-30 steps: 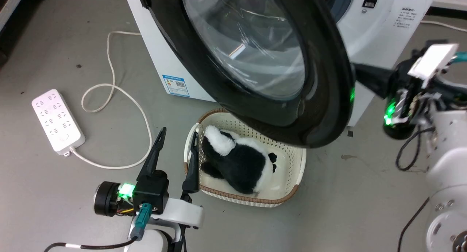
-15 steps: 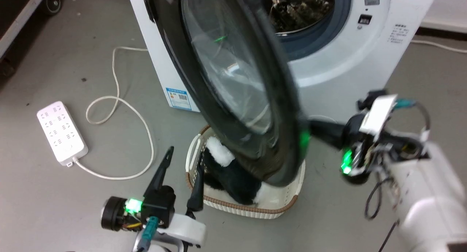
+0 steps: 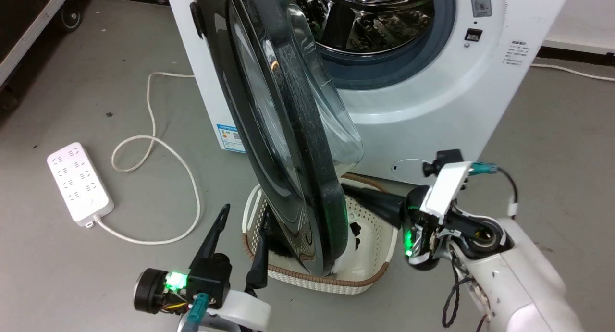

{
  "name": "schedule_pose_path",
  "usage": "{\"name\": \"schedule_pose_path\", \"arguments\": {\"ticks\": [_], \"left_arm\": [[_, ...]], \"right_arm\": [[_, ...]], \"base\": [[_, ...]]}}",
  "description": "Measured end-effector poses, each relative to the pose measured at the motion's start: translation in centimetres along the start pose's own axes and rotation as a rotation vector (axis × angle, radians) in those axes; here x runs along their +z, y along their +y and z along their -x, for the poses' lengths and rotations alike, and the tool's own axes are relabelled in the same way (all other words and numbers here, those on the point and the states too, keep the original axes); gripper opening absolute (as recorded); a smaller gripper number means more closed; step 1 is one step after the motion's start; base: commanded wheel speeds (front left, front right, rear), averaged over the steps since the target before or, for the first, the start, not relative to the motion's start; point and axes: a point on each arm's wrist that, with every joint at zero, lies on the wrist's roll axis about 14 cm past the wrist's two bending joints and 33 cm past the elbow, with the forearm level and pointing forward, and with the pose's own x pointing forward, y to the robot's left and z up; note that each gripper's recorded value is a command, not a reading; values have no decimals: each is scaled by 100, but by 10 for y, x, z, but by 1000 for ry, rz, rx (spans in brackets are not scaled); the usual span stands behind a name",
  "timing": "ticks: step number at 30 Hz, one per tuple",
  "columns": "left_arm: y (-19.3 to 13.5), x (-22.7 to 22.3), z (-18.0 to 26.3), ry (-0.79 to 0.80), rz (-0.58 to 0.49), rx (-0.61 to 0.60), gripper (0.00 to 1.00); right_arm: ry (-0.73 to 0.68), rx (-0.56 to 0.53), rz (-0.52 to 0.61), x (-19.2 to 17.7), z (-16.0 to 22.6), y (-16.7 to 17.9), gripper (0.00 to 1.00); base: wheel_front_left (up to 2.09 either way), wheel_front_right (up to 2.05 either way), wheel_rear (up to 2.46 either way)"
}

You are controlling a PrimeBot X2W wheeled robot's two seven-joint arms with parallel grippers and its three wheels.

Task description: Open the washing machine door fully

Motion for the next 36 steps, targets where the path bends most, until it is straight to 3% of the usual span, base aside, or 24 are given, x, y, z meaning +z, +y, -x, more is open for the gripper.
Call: {"name": "schedule_pose_path", "arguments": {"ticks": [1,2,3,4,5,6,8,9,10,20,25,31,36], "left_arm": [[1,1,0,-2,-1,1,100],[2,2,-1,-5,-1,5,100],[2,2,-1,-5,-1,5,100],[4,4,-2,-12,3,14,100],[4,4,-2,-12,3,14,100],[3,6,-2,-20,5,11,100],[2,8,-1,-27,9,8,100],[1,10,-1,-33,17,9,100],[2,10,0,-33,19,9,100],[-9,18,-3,-61,23,-43,100],[-14,18,-2,-58,36,-59,100],[-18,12,-1,-41,42,-71,100],[-19,8,-2,-29,47,-73,100]], "right_arm": [[-30,-6,17,5,2,1,0],[-69,-17,51,13,7,2,67],[-69,-17,51,13,7,2,100],[-142,-61,169,31,20,5,100],[-142,-61,169,31,20,5,100],[-247,-88,283,51,37,12,100],[-366,-105,397,69,58,22,100],[-525,-176,642,86,93,31,100],[-571,-208,746,89,105,34,100],[-910,-368,1372,75,211,57,100],[-964,-557,1558,55,246,41,100],[-1000,-648,1471,21,240,10,100],[-1024,-707,1427,18,250,-1,100]], "base": [[0,0,0],[0,0,0],[0,0,0],[0,0,0],[0,0,0],[0,0,0],[0,0,0],[0,0,0],[0,0,0],[0,0,0],[0,0,0],[0,0,0],[0,0,0]]}}
